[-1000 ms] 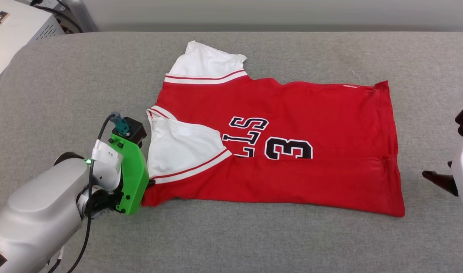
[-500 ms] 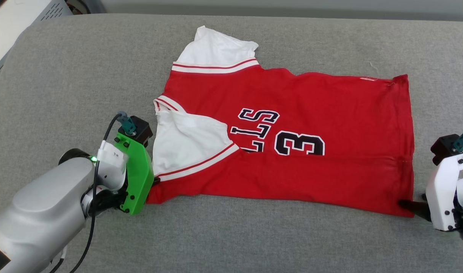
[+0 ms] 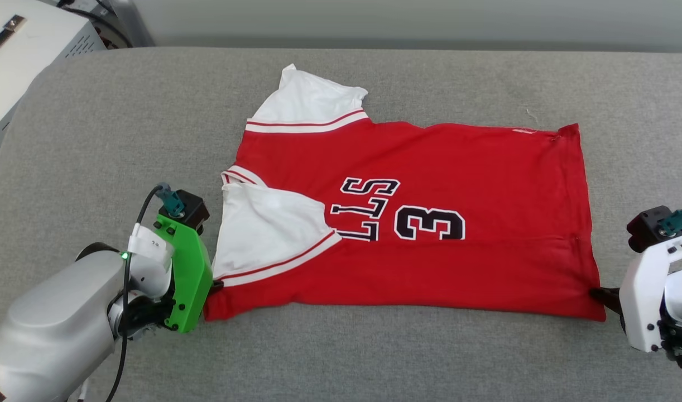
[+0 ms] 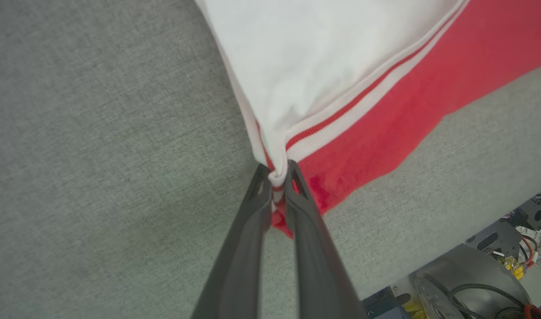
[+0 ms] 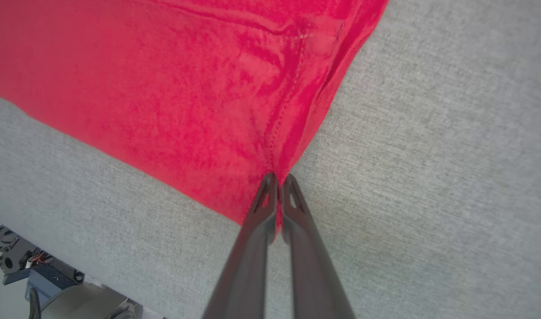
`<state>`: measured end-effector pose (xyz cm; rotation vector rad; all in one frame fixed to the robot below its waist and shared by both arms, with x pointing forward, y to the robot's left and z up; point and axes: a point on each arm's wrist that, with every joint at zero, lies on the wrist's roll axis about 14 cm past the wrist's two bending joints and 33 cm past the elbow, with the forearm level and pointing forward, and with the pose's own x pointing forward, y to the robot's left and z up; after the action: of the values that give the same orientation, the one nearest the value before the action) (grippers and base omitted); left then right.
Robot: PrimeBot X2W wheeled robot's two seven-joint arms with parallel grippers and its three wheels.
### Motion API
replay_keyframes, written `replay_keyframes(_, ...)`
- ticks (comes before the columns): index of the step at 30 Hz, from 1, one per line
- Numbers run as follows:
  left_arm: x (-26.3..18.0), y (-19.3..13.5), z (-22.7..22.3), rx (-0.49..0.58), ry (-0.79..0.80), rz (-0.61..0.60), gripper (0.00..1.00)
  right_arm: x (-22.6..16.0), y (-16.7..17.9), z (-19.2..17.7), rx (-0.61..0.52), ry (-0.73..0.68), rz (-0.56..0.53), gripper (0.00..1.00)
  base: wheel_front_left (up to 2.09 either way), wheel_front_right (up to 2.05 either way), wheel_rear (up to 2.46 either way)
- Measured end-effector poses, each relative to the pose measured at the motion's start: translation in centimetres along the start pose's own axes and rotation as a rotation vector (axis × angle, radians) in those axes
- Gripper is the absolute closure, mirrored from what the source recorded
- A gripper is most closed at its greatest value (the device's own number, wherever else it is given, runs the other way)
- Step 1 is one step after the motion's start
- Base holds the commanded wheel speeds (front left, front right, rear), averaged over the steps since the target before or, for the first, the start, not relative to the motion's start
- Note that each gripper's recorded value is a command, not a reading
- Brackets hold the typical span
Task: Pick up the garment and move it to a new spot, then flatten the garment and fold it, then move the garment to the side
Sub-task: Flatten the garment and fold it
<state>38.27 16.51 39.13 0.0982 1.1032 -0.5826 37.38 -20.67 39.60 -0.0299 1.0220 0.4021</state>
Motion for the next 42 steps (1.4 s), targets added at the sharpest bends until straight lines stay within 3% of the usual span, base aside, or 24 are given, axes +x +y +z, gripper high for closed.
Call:
replay_keyframes(11, -1.4, -3.0, -0.8, 0.055, -0.013, -0.06, 1.0, -4.4, -1.7, 0.1, -0.027, -0.071, -0.052, 1.0, 0.0, 0.0, 0.0)
replay_keyframes(26, 0.0, -2.5, -3.8, 0.002, 0.072, -0.053, 1.0, -2.5, -0.2, -6.5, 0.073, 0.091, -0.007, 1.0, 0.0, 0.0, 0.0)
replay_keyframes(27, 0.0, -2.4, -3.8, -0.001, 0.073, -0.05, 1.0, -2.4, -0.1, -6.7, 0.079, 0.096, -0.008, 0.85, 0.0, 0.0, 0.0)
replay_keyframes(28, 0.0, -2.4, -3.8, -0.002, 0.07, -0.047, 0.54, -2.3, -0.1, -6.7, 0.085, 0.092, -0.007, 0.43, 0.0, 0.0, 0.0)
replay_keyframes(29, 0.0, -2.3, -3.6, 0.002, 0.058, -0.042, 0.0, -2.2, 0.0, -6.6, 0.086, 0.081, -0.009, 0.0, 0.0, 0.0, 0.0)
replay_keyframes(35, -1.7, -0.9, -3.0, 0.013, 0.011, 0.016, 0.0, -3.5, -0.4, -3.2, 0.029, -0.11, -0.055, 0.0, 0.0, 0.0, 0.0)
replay_keyframes(42, -5.7, 0.9, 4.0, 0.126, -0.223, 0.126, 0.0, -7.9, -0.7, 5.3, -0.051, -0.555, -0.133, 0.0, 0.0, 0.0, 0.0)
